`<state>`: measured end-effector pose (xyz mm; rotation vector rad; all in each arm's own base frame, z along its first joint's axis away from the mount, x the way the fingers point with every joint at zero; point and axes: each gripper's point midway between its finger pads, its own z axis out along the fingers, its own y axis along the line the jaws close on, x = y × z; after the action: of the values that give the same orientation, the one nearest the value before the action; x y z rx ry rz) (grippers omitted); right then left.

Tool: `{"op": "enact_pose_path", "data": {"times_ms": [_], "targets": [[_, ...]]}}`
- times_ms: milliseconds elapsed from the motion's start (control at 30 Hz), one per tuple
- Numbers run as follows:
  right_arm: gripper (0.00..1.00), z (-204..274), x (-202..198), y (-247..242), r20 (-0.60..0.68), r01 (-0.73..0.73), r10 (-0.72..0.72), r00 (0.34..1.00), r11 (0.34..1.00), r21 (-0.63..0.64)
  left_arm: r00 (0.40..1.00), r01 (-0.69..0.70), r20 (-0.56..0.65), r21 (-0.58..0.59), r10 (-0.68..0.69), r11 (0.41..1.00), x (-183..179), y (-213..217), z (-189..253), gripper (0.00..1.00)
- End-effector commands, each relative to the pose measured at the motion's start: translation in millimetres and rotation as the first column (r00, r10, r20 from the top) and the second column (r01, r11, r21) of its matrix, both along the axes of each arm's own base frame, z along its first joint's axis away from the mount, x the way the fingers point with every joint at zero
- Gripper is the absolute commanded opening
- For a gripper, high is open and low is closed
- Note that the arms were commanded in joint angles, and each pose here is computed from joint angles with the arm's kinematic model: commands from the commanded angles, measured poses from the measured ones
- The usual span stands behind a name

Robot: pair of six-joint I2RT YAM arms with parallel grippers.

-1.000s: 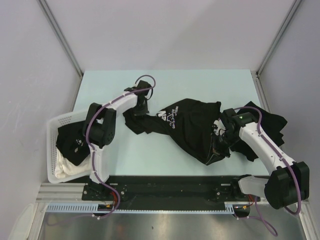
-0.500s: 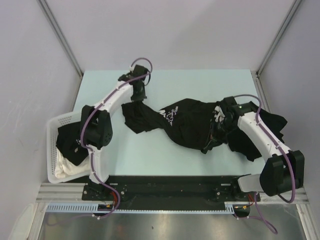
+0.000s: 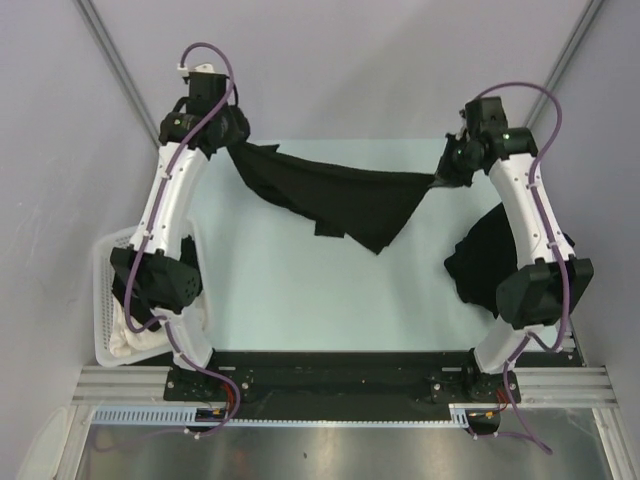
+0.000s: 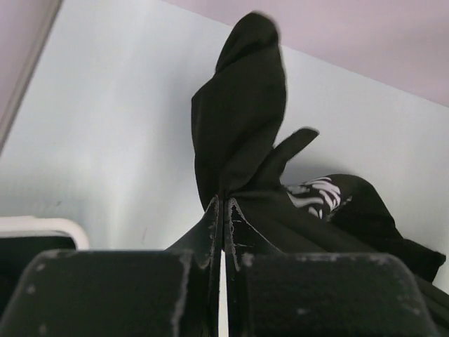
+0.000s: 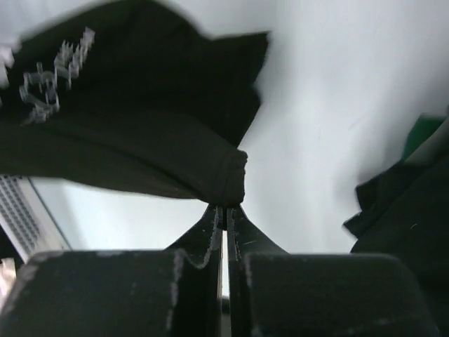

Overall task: Fold and stack the t-shirts
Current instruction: Flatten the tshirt out

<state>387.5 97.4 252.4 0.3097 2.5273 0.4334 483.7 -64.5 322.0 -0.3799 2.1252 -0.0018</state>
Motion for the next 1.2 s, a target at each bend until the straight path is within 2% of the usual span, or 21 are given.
{"op": "enact_pose_path", "data": {"times_ms": [0, 267, 567, 700, 867, 933, 1167], "targets": [[0.0, 30.9, 41.6, -34.2, 0.104, 0.076, -0.07, 0.992, 0.995, -0.058, 0.995, -0.1, 0.027, 0.001, 0.1, 0.995, -7.5, 39.6, 18.1, 0.0], [0.0, 58.3, 77.8, -39.7, 0.202, 0.102, -0.098, 0.974, 0.995, -0.008, 0.996, -0.056, -0.066, -0.007, 0.055, 0.998, -12.5, 34.8, -18.0, 0.0], [0.0, 54.6, 68.9, -42.1, 0.198, 0.09, -0.088, 0.976, 0.996, -0.001, 0.99, 0.018, -0.138, -0.036, -0.022, 0.999, -36.7, 15.8, -55.0, 0.0], [0.0, 51.8, 70.3, -44.5, 0.196, 0.092, -0.09, 0.977, 0.996, -0.002, 0.988, 0.045, -0.144, -0.051, -0.052, 0.998, -34.1, 8.5, -60.2, 0.08], [0.0, 73.5, 70.3, -52.4, 0.248, 0.111, -0.105, 0.963, 0.994, -0.007, 0.99, 0.049, -0.126, -0.054, -0.056, 0.997, -29.2, 7.2, -52.2, 0.21], [0.0, 81.6, 65.8, -73.2, 0.26, 0.163, -0.158, 0.952, 0.987, 0.004, 0.989, 0.055, -0.133, -0.063, -0.063, 0.997, -31.5, 5.6, -52.8, 0.24], [0.0, 76.9, 31.1, -77.8, 0.226, 0.185, -0.183, 0.957, 0.983, 0.015, 0.982, 0.057, -0.174, -0.061, -0.067, 0.996, -51.9, 7.5, -67.1, 0.26]]}}
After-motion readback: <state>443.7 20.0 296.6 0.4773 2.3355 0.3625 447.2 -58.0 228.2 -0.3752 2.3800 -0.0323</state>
